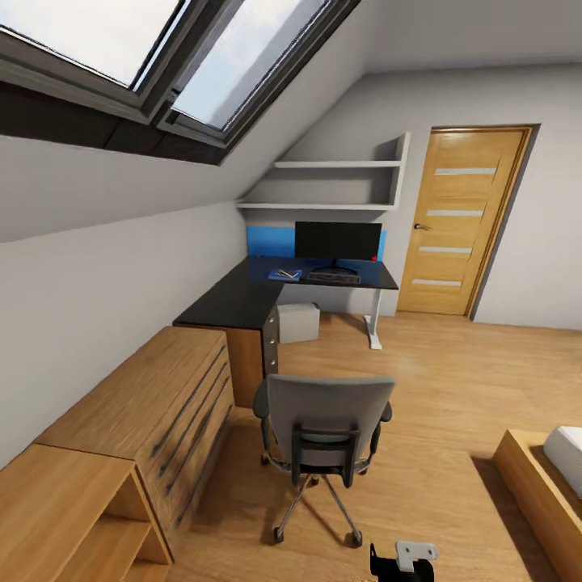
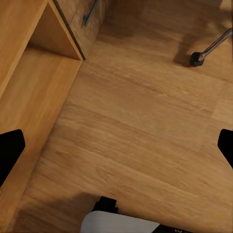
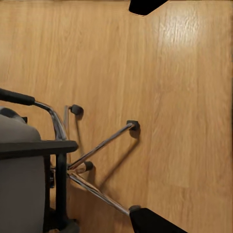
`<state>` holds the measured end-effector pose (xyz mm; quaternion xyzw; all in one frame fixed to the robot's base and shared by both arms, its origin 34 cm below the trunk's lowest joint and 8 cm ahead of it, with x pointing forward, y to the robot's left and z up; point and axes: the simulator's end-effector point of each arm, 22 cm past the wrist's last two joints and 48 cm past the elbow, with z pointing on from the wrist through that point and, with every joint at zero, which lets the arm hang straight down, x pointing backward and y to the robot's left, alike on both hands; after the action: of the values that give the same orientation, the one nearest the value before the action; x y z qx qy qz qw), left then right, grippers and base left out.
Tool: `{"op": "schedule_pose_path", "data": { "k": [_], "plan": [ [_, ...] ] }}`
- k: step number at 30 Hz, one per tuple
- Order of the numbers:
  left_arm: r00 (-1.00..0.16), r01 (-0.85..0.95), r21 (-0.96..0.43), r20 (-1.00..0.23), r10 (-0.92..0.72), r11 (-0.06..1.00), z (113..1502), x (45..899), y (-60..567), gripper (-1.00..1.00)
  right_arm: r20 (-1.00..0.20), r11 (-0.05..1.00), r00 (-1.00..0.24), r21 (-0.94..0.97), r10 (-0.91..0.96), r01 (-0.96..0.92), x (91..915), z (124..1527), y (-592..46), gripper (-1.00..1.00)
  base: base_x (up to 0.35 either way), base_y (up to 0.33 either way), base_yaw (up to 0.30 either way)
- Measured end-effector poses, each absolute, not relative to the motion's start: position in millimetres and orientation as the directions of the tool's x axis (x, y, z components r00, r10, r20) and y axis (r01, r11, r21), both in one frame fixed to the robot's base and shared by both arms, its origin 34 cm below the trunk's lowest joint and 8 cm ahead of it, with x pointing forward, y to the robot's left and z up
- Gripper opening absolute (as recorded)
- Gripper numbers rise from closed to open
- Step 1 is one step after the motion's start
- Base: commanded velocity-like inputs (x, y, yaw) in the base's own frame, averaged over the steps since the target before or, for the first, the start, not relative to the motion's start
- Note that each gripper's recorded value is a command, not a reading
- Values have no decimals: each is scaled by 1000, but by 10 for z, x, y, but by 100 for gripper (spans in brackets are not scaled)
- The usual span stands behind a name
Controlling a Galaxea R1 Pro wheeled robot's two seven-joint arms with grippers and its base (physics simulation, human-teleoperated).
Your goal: In the bedroom, organize the workspace by keeping the computer under the desk, ensuring the monitor is on the desk, placing the keyboard on the desk next to the monitor, placing the mouse on the desk next to the keyboard, moving the folder from the swivel chair onto the desk next to the mouse, stacking the notebook on top of the folder with the pen on top of the notebook, and positioning the swivel chair next to the desk.
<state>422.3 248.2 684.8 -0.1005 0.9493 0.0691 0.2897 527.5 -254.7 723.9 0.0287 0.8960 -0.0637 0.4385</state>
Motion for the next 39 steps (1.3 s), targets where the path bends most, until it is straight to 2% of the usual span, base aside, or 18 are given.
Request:
{"op": "schedule_pose_path", "data": {
  "k": [32, 39],
  "plan": [
    [-812, -230, 73, -564, -150, 971, 6849, 4224, 2479, 100, -789, 991, -614, -87, -4, 106, 5273, 7238, -2529, 100, 0, 77, -280],
    [-804, -233, 71, -576, -151, 970, 6867, 4249, 2485, 100, -789, 991, -614, -86, -3, 105, 5274, 7238, -2517, 100, 0, 6, -130]
  ]
}}
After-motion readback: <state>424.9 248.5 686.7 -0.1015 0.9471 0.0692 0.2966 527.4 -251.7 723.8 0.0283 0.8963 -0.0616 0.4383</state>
